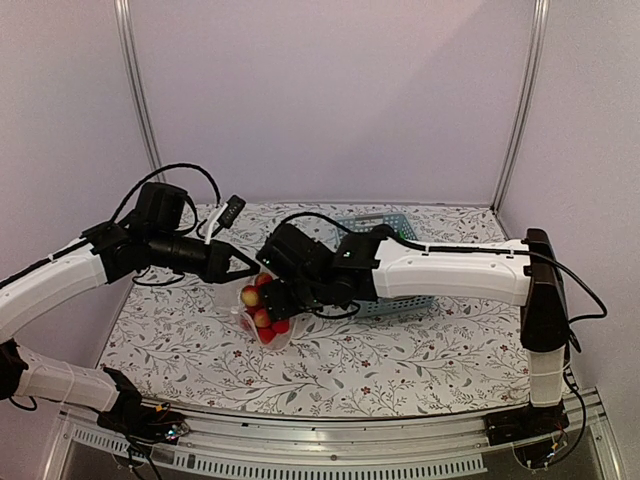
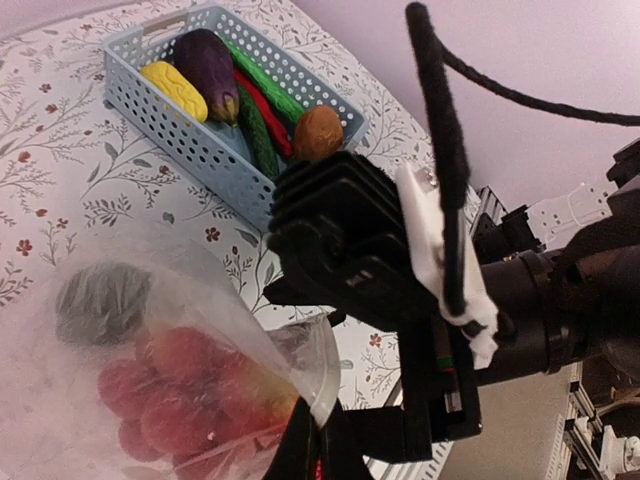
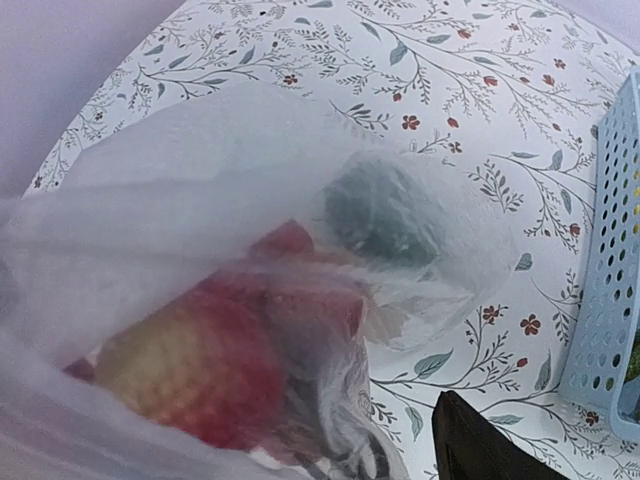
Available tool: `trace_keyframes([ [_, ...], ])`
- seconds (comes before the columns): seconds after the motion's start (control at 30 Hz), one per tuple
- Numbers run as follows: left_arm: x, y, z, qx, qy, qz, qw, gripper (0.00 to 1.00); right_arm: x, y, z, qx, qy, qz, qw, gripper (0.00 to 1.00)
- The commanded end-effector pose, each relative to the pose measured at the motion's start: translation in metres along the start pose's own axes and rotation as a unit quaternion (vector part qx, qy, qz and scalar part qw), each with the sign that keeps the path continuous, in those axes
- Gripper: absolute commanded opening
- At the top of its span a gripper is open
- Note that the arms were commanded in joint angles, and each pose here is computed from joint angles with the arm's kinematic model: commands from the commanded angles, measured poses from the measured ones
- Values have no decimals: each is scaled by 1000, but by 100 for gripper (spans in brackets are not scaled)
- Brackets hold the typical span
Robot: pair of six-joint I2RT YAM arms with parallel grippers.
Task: Place the food in the zip-top bag and seal the zipper
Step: Place the fake fruit in the zipper food storage bag, then adjust the zipper food storage bag at the center of the board.
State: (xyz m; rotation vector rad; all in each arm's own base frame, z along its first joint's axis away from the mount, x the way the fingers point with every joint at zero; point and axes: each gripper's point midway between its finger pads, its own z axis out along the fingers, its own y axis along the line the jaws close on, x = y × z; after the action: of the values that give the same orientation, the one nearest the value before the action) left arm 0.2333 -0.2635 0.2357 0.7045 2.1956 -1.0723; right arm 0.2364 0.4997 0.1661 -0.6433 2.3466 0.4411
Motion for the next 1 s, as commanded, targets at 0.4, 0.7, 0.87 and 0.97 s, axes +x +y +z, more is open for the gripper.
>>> trace_keyframes([
  [0.4,-13,9,-9,-17,-29,-4,999,0,-14,-14,-29,-51,-27,11,998,91],
  [0.7,-13,26,-11,-51,-31,-18,998,0,-11,-12,-74,-106,-24,35,993,90],
  [0.87,-13,27,-11,-51,-30,-21,998,0,10,-10,-60,-110,-3,82,991,81],
  [0.97,-12,27,-10,-51,-29,-21,998,0,18,5,-51,-131,3,105,986,76],
])
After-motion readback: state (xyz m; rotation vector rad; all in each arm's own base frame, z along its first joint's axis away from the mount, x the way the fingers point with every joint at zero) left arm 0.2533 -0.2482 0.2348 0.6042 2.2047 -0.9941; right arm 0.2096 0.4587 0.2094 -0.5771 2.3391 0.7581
